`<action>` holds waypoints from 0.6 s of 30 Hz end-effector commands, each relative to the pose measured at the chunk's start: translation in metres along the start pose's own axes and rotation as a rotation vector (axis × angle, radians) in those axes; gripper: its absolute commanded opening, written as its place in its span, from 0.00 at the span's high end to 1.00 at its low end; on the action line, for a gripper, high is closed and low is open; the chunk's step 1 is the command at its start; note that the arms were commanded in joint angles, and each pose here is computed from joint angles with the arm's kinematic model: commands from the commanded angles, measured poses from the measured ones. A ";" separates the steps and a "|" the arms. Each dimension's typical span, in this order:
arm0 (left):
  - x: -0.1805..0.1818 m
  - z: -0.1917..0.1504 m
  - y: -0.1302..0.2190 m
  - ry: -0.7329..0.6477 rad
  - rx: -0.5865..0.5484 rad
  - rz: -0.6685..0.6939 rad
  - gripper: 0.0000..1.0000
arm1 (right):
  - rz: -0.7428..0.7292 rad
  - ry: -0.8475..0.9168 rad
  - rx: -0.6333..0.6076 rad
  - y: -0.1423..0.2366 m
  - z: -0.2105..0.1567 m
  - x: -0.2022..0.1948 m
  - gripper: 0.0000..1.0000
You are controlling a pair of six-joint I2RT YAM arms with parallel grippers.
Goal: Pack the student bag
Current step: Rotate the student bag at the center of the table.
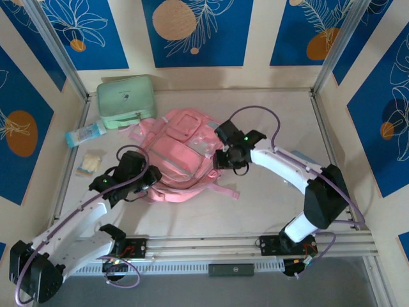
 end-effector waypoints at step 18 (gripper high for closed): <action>-0.027 -0.026 -0.048 -0.026 0.008 -0.044 0.56 | -0.058 -0.092 0.126 -0.047 0.034 -0.010 0.50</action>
Point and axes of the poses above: each hand's point on the last joint's axis, 136 mm out from that joint toward the fingers, its own y axis back along the fingers, its own x axis along the line the jaws close on, z = x × y, the point moved 1 cm from there along y, back along the fingers, and after that the axes turned 13 degrees about y, right-handed, at the moved point
